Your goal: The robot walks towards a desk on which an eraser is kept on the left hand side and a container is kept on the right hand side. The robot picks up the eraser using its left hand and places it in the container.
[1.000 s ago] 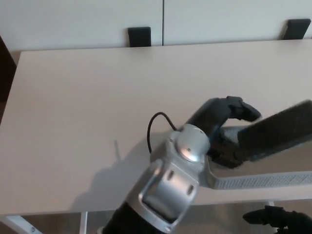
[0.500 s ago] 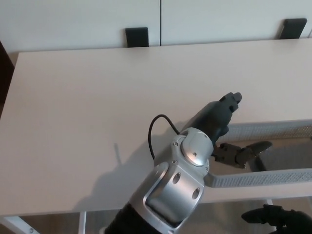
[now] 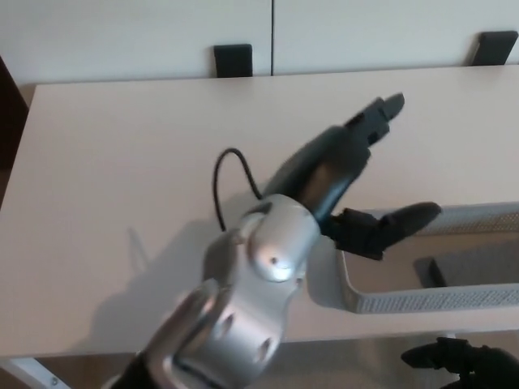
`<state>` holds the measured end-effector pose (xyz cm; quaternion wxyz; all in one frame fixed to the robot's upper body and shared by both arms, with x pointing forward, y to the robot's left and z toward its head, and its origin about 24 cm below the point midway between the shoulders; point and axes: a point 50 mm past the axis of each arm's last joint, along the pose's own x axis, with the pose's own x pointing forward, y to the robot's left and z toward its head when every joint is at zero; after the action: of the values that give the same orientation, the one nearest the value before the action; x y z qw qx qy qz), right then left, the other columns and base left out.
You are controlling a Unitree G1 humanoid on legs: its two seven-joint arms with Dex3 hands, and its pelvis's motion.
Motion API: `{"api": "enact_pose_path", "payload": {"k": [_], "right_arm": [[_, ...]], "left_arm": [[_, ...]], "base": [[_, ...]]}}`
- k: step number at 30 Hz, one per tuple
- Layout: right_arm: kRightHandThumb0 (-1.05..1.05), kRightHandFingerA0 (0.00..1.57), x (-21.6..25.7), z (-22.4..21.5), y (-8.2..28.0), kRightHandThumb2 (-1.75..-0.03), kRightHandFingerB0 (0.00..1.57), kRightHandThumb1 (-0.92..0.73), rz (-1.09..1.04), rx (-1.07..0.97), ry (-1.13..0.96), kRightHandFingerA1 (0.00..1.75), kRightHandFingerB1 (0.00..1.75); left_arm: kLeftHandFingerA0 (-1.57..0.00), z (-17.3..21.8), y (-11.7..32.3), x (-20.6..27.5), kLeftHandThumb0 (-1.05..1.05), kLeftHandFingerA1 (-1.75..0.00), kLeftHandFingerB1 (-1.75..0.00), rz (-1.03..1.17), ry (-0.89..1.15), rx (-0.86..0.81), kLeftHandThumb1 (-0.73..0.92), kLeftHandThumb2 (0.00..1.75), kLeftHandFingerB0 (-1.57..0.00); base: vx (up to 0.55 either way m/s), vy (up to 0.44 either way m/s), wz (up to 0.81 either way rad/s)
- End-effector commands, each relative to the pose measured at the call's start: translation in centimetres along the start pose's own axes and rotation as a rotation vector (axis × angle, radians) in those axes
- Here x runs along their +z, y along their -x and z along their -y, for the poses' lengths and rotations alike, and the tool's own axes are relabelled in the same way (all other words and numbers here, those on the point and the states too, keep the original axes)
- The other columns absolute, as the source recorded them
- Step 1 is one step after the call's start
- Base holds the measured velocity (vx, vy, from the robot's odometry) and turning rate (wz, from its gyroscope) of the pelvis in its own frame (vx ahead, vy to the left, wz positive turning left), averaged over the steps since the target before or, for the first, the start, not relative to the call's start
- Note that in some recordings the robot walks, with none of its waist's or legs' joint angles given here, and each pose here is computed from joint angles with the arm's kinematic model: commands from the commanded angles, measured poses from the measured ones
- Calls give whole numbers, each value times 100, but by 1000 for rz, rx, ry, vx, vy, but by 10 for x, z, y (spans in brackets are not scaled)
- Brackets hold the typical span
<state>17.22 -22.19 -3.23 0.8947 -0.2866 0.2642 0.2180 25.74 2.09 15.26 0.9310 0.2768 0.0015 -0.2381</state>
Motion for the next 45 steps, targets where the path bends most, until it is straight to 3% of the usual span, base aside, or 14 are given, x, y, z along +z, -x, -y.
{"api": "enact_pose_path", "payload": {"k": [1,6,9,10,13,14,20,22,33,34,37,39,40,45], "right_arm": [[-36,64,-22,-8,10,-59,42,-68,-65,12,-44,47,38],[-36,61,-28,-9,15,-59,43,-68,-84,21,-9,45,38],[-37,60,-36,-21,26,-59,42,-68,-103,63,-17,46,38],[-37,59,-38,-24,29,-59,42,-68,-103,72,-26,45,38],[-39,55,-51,-36,43,-59,41,-67,-126,109,-27,44,37],[-38,54,-55,-37,47,-60,39,-67,-134,118,-45,44,37],[-40,48,-69,-48,71,-60,38,-68,-167,161,-68,41,37],[-42,48,-73,-51,75,-60,40,-68,-189,179,-70,40,37],[-46,42,-86,-57,85,-90,31,-53,-261,176,-76,56,49],[-44,47,-89,-58,85,-60,43,-68,-270,177,-80,40,37],[-44,48,-92,-58,87,-60,43,-68,-270,175,-96,41,37],[-44,49,-93,-57,88,-60,43,-68,-281,168,-90,40,37],[-43,49,-93,-57,88,-60,42,-68,-285,165,-92,41,37],[-41,50,-98,-56,89,-60,42,-68,-282,157,-119,42,38]], "left_arm": [[-9,-66,113,46,-87,-11,-36,593,-88,-311,56,96,-9],[-6,-94,153,31,-91,-23,-32,646,-41,-485,62,68,-14],[-4,-100,180,0,-105,-32,-39,564,31,-580,67,102,-10],[-10,-102,184,-5,-97,-28,-30,541,41,-603,81,65,-16],[0,-99,199,-19,-40,-51,-48,517,82,-653,31,99,0],[-14,-98,203,-23,-97,-33,-30,497,96,-659,83,66,-20],[-17,-98,243,-69,-96,-40,-42,411,305,-685,66,109,-19],[-29,-101,254,-78,-102,-29,-30,381,327,-681,86,67,-27],[-45,-110,286,-96,-105,-40,-31,294,646,-716,76,64,-37],[-51,-107,282,-96,-101,-50,-42,279,729,-786,54,100,-32],[-70,-101,286,-113,-88,-42,-35,478,947,-710,82,66,-49],[-87,-97,292,-129,-87,-99,-51,580,951,-564,67,104,-52],[-85,-96,293,-133,-85,-96,-38,603,939,-521,88,67,-47],[-87,-82,279,-170,-79,-53,-40,282,1099,-672,70,68,-47]], "base": [[0,0,0],[0,0,0],[0,0,0],[0,0,0],[0,0,0],[0,0,0],[0,0,0],[0,0,0],[0,0,0],[0,0,0],[0,0,0],[0,0,0],[0,0,0],[0,0,0]]}}
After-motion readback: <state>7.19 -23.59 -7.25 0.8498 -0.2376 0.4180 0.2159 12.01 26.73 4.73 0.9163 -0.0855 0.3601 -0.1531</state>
